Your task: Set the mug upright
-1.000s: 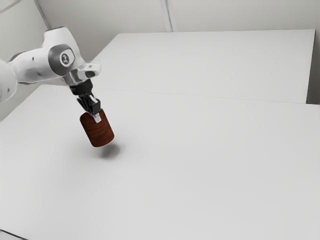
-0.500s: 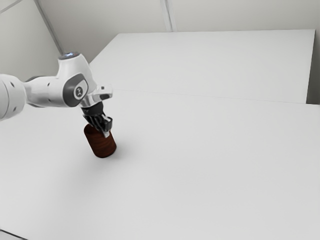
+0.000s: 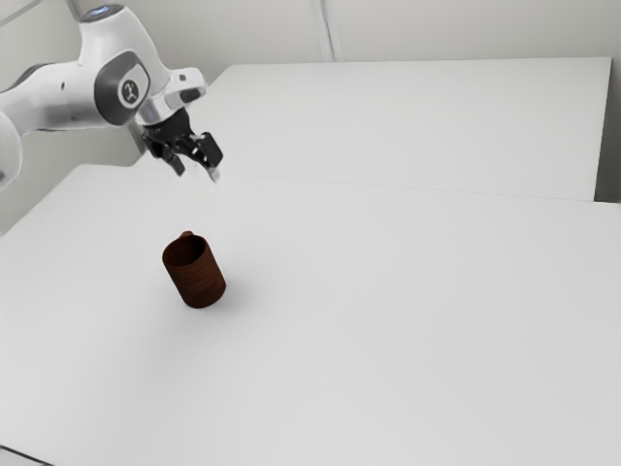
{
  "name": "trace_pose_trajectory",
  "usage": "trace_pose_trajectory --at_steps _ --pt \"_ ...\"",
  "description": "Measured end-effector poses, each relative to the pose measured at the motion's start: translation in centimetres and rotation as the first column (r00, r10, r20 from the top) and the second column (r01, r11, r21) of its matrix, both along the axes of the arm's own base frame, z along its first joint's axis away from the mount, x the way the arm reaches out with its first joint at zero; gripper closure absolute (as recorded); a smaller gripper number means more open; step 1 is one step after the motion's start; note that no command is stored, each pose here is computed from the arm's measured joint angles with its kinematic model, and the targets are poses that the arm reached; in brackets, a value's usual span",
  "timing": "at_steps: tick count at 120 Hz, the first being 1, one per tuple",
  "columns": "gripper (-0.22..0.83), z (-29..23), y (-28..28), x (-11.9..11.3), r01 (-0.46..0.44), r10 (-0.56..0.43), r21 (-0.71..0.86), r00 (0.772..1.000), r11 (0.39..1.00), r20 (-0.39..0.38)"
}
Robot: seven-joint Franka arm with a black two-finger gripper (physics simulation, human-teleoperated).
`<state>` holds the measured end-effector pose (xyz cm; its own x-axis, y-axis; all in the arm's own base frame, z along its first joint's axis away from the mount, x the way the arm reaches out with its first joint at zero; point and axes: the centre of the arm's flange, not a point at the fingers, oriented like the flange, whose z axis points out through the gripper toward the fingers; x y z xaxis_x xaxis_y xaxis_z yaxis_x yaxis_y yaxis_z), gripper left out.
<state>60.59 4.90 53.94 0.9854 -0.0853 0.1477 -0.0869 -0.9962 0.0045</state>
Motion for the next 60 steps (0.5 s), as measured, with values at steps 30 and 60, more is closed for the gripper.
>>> trace_pose_trajectory --at_steps 30,60 --pt "0.02 6.2 0.0 1.7 -0.021 0.02 -0.021 0.999 1.0 -0.033" --pt "0.01 6.4 -0.6 0.9 -0.03 0.027 -0.024 0.995 0.999 -0.101"
